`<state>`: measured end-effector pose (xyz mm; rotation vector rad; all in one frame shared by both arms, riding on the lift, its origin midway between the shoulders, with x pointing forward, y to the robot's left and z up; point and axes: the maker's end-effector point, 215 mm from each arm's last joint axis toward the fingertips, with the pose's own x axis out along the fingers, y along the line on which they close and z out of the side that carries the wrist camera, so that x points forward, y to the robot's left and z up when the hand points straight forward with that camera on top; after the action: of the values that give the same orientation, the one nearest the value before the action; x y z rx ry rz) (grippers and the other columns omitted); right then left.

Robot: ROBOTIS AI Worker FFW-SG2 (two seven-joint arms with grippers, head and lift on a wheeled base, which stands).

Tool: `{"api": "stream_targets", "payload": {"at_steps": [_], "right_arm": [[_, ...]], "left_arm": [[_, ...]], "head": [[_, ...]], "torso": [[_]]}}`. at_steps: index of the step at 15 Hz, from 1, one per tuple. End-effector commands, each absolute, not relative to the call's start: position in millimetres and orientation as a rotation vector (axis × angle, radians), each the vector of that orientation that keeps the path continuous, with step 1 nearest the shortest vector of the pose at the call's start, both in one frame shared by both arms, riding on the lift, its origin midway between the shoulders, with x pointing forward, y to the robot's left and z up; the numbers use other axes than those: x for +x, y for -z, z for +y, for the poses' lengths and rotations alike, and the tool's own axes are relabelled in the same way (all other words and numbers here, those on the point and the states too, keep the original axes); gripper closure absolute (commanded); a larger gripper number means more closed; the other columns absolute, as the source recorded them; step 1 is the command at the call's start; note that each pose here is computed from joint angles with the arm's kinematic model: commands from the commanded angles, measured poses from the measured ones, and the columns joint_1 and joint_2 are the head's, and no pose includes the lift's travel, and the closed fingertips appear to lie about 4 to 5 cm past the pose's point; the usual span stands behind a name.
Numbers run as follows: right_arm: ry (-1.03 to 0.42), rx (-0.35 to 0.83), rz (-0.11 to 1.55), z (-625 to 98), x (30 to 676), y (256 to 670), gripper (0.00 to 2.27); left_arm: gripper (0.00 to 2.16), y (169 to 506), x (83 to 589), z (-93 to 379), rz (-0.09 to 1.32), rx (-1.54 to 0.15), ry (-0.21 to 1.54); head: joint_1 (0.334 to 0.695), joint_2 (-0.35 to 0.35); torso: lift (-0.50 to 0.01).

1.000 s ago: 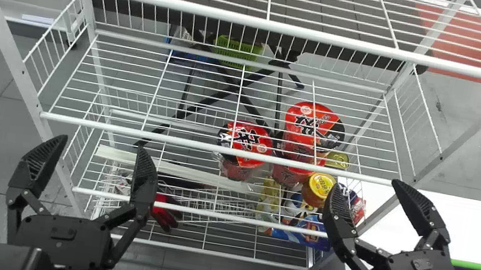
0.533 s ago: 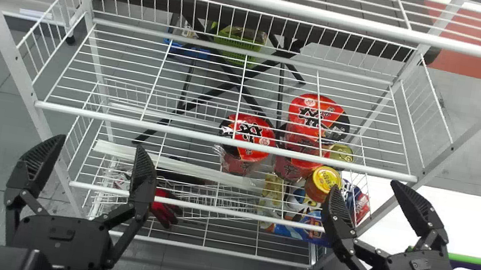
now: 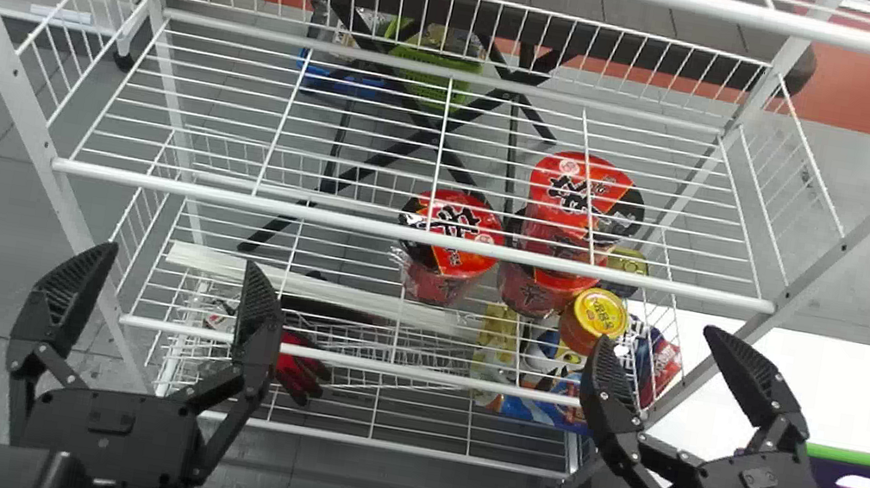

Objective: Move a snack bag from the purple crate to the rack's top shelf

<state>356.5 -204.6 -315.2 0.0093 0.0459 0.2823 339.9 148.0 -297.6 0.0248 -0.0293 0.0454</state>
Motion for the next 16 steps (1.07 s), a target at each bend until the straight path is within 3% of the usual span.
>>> {"api": "stream_targets", "payload": {"at_steps": [1, 16], "right_arm": [[-0.283, 0.009, 0.043, -204.5, 356.1, 314.1, 0.09], [-0.291, 0.027, 0.013, -207.4, 354.3, 302.3, 0.09]], "left_arm": [[0.14, 297.6, 339.9, 147.7, -0.028, 0.027, -0.044], [0.14, 295.5, 337.5, 146.2, -0.031, 0.031, -0.042]], "head": [[0.695, -0.094], [0.695, -0.096]], "torso": [[-0.402], [-0.452]]}}
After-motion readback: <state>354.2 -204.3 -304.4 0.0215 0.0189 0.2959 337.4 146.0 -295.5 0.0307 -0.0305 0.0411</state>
